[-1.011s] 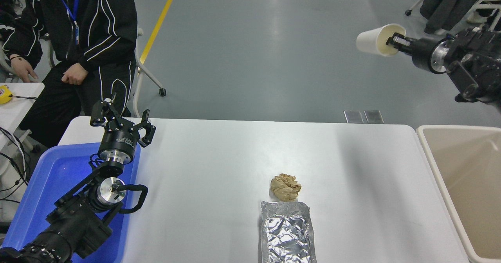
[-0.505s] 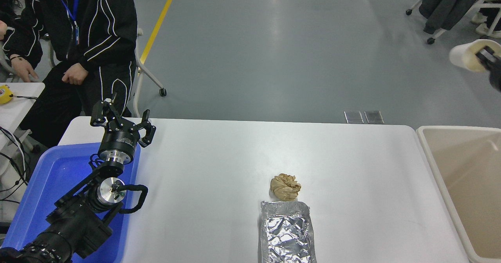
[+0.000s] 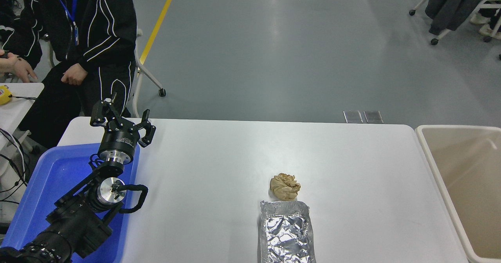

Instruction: Dispose of the paper cup in the dustbin

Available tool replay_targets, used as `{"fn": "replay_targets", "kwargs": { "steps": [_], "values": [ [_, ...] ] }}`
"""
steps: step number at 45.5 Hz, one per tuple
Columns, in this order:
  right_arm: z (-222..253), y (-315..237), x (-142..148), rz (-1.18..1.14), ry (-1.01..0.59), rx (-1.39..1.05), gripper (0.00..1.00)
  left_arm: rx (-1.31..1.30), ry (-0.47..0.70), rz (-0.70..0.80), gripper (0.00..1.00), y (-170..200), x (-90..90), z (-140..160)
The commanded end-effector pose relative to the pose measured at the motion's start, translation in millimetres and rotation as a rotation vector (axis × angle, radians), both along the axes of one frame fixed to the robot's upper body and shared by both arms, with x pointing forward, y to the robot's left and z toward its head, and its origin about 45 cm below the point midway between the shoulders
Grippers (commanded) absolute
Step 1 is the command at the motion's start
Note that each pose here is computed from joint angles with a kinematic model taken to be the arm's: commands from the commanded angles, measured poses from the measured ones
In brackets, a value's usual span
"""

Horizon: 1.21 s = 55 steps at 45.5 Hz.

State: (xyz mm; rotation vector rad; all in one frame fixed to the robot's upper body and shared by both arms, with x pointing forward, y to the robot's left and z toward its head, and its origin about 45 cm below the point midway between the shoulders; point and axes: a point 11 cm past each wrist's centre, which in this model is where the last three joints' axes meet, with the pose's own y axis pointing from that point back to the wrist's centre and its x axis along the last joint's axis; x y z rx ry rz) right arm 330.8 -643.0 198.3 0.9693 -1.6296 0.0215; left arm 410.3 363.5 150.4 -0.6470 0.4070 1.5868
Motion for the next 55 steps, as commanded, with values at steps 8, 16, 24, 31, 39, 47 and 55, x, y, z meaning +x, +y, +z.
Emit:
{"fn": "replay_targets", "kwargs": {
  "steps": [8,16,24,31,39,47,55],
  "values": [
    [-86.6,31.7,-39.4,-0.002,0.138,0.1,0.0,0.0,-0.001,0.001,1.0,0.1,-0.1,0.0],
    [-95.5,40.7,-38.3,0.011,0.148,0.116,0.0,0.0,-0.001,0.001,1.0,0.1,-0.1,0.0],
    [-97.9,40.9,-40.7,0.009,0.153,0.118,0.0,0.0,-0.001,0.001,1.0,0.1,-0.1,0.0],
    [-96.9,39.4,-41.1,0.002,0.144,0.104,0.13,0.0,-0.001,0.001,1.0,0.1,-0.1,0.0],
    [-89.8,34.2,-39.4,-0.02,0.105,0.041,0.77,0.0,0.001,0.0,1.0,0.0,0.0,-0.1],
    [-87.5,36.8,-33.8,-0.02,0.086,0.054,0.99,0.0,-0.001,0.001,1.0,0.1,-0.1,0.0],
    [-87.4,57.9,-8.9,0.03,0.063,0.119,0.99,0.0,0.001,0.0,1.0,0.0,0.0,-0.1]
  ]
}}
